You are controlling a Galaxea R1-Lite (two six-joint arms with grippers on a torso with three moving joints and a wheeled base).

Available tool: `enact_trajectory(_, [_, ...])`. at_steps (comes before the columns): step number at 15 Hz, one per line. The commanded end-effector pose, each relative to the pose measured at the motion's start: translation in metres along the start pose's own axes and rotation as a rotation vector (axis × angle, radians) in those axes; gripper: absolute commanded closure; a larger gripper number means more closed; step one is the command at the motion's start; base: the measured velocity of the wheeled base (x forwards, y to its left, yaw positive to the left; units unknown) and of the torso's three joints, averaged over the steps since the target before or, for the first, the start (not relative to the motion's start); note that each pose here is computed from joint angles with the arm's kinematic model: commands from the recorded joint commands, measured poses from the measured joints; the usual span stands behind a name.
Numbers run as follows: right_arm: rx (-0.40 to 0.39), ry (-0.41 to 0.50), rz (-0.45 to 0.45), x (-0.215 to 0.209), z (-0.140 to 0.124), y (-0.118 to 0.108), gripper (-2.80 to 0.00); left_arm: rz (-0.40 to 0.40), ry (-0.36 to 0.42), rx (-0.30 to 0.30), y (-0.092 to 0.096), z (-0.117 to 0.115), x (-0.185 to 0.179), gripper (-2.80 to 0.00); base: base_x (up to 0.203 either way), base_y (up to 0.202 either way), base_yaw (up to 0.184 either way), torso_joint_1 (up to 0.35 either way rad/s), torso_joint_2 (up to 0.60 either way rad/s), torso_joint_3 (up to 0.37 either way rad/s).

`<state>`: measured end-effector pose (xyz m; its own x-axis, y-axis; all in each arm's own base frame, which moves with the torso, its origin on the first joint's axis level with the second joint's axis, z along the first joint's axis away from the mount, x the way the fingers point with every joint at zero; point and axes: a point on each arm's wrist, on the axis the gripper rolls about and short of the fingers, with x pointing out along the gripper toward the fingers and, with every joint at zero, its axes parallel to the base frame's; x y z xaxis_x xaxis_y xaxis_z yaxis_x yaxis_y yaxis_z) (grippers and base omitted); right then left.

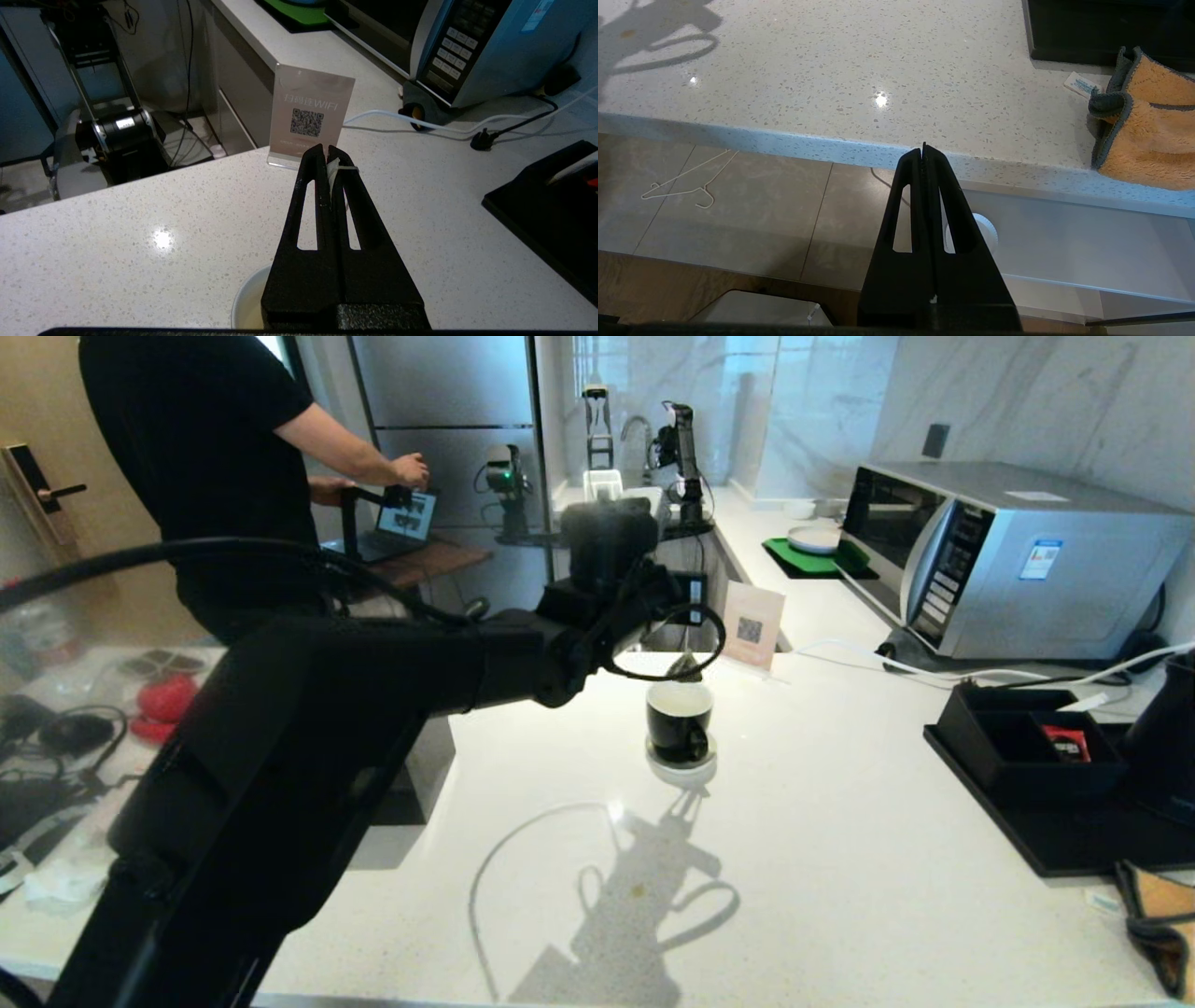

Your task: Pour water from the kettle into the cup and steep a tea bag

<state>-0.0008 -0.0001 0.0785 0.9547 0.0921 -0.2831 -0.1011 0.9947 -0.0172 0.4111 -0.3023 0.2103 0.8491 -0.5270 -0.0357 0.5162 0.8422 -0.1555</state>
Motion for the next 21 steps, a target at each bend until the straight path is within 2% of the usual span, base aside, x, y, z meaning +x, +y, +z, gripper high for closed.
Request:
enact_trajectory(1, [-0.001, 0.001, 0.0, 0.0, 0.0, 0.0, 0.0, -0.002, -0.034, -0.003, -0.001, 0.014, -0.006, 0.0, 0.0, 0.0, 0.0, 0.0, 0.0, 0.0])
enact_trajectory(9, [-0.001, 0.002, 0.003, 0.0, 0.0, 0.0, 0.0, 0.0, -0.035, -0.003, -0.002, 0.012, -0.005, 0.0, 0.0, 0.0, 0.0, 0.0, 0.0, 0.0])
enact_trajectory(11, [-0.017, 0.039, 0.055, 0.003, 0.001, 0.0, 0.0, 0.004, -0.027, -0.001, 0.0, 0.008, -0.003, 0.0, 0.0, 0.0, 0.0, 0.0, 0.0, 0.0])
enact_trajectory(13, [-0.018, 0.077, 0.057, 0.006, 0.001, 0.0, 0.0, 0.004, -0.026, -0.001, 0.0, 0.008, -0.003, 0.0, 0.0, 0.0, 0.0, 0.0, 0.0, 0.0])
enact_trajectory(15, [-0.012, 0.008, 0.048, 0.001, 0.0, 0.0, 0.0, 0.009, -0.021, -0.002, 0.002, 0.005, -0.001, 0.0, 0.0, 0.0, 0.0, 0.0, 0.0, 0.0])
enact_trajectory(21, [-0.011, 0.001, 0.046, 0.0, 0.0, 0.0, 0.0, 0.016, 0.009, 0.002, 0.005, -0.018, 0.01, 0.0, 0.0, 0.0, 0.0, 0.0, 0.0, 0.0])
